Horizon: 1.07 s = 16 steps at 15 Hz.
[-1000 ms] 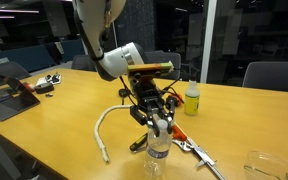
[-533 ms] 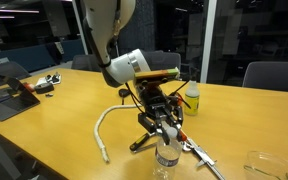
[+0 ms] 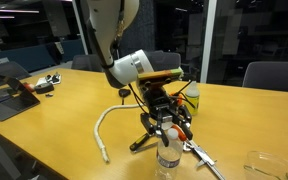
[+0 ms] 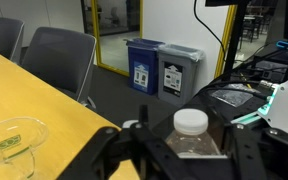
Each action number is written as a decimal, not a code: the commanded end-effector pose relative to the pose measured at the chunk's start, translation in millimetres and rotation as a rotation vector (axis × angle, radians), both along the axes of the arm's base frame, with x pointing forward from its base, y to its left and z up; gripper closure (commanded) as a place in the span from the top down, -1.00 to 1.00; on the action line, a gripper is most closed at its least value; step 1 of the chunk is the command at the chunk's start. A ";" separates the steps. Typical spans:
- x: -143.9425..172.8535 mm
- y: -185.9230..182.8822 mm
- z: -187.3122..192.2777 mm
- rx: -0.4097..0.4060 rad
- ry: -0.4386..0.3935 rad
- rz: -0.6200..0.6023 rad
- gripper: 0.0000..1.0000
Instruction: Pick up the water bottle and move it to the front of the table
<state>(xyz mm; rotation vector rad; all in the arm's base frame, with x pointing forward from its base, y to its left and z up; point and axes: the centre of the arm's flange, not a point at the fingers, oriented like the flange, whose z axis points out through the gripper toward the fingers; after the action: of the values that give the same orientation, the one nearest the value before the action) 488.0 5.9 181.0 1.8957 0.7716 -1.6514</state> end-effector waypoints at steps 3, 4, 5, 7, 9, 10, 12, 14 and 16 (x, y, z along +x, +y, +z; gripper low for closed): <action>5.8 -3.8 2.5 -0.034 -0.020 0.001 1.00; 6.2 -3.8 4.0 -0.037 -0.023 0.001 1.00; 6.6 -3.8 5.4 -0.039 -0.026 0.001 1.00; 7.9 -3.3 8.0 -0.042 -0.032 0.000 1.00; 9.1 -2.6 9.5 -0.045 -0.037 0.000 1.00; 9.6 -2.0 10.3 -0.045 -0.039 0.001 0.98; 10.1 -1.4 11.1 -0.047 -0.042 0.001 1.00; 10.1 -1.2 11.7 -0.049 -0.044 0.001 1.00; 10.2 -1.1 11.0 -0.070 -0.059 -0.003 1.00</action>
<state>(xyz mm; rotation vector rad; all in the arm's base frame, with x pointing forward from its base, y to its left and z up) 494.2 5.1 185.3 1.9116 0.7306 -1.6170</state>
